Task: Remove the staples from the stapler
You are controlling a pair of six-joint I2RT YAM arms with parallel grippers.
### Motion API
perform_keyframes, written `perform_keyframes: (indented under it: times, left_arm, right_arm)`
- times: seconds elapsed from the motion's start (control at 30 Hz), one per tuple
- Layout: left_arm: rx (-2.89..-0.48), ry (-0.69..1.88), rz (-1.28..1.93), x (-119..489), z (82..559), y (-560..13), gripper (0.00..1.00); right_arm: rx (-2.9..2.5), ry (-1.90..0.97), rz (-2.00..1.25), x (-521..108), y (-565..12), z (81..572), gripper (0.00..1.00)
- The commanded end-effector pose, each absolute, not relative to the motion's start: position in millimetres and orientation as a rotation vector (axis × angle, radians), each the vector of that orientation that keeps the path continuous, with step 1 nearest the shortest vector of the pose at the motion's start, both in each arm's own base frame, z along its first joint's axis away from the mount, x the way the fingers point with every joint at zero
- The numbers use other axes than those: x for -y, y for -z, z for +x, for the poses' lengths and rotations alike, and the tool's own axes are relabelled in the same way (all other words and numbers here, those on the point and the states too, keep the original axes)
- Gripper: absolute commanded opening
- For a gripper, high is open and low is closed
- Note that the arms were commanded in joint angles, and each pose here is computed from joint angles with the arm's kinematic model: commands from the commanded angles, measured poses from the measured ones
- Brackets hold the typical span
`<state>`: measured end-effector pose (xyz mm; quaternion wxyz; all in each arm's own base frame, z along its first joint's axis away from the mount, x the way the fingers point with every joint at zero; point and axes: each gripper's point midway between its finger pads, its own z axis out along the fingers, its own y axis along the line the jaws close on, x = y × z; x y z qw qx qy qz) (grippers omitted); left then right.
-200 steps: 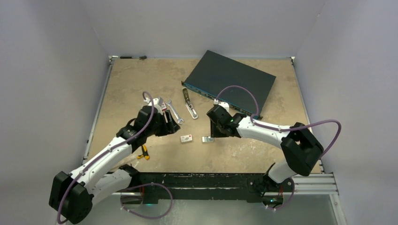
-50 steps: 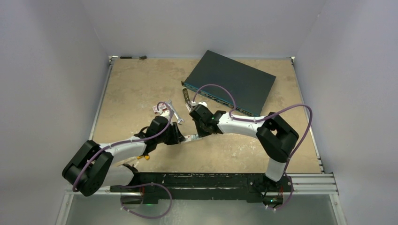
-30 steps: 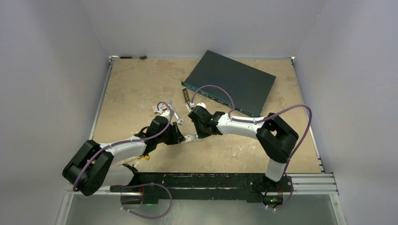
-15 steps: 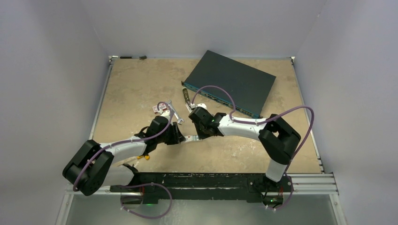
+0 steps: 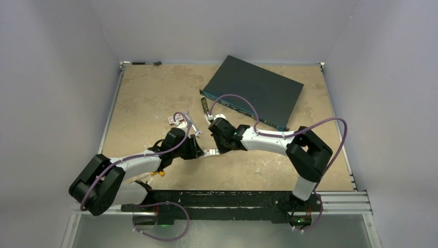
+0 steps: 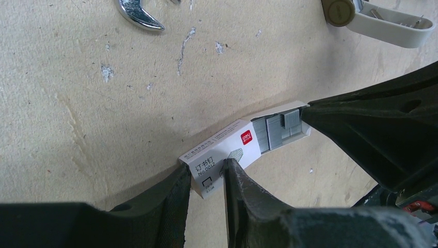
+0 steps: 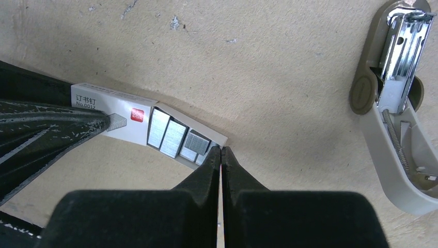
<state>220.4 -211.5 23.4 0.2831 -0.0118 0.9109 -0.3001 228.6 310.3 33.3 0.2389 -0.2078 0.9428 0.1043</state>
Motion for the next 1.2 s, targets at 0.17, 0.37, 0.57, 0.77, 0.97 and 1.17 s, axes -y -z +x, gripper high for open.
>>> perform_keyframes:
  times: [0.17, 0.37, 0.57, 0.77, 0.97, 1.17]
  left_arm:
    - [-2.405, 0.814, 0.023, 214, 221, -28, 0.33]
    - [-2.410, 0.802, 0.020, 212, 220, -27, 0.34]
    - [-2.417, 0.782, 0.010, 209, 220, -25, 0.32]
    - [-2.422, 0.768, 0.003, 207, 220, -23, 0.31]
    - [-2.427, 0.761, 0.003, 206, 220, -22, 0.31]
    - [-2.427, 0.760, 0.002, 206, 220, -22, 0.31]
  right_arm:
    - [-2.508, -0.329, -0.693, -327, -33, 236, 0.00]
    - [-2.497, -0.326, -0.725, -328, -32, 240, 0.00]
    - [-2.492, -0.324, -0.723, -325, -34, 244, 0.00]
    - [-2.489, -0.326, -0.729, -322, -36, 244, 0.00]
    - [-2.475, -0.364, -0.724, -324, -45, 244, 0.00]
    - [-2.461, -0.404, -0.713, -327, -54, 242, 0.00]
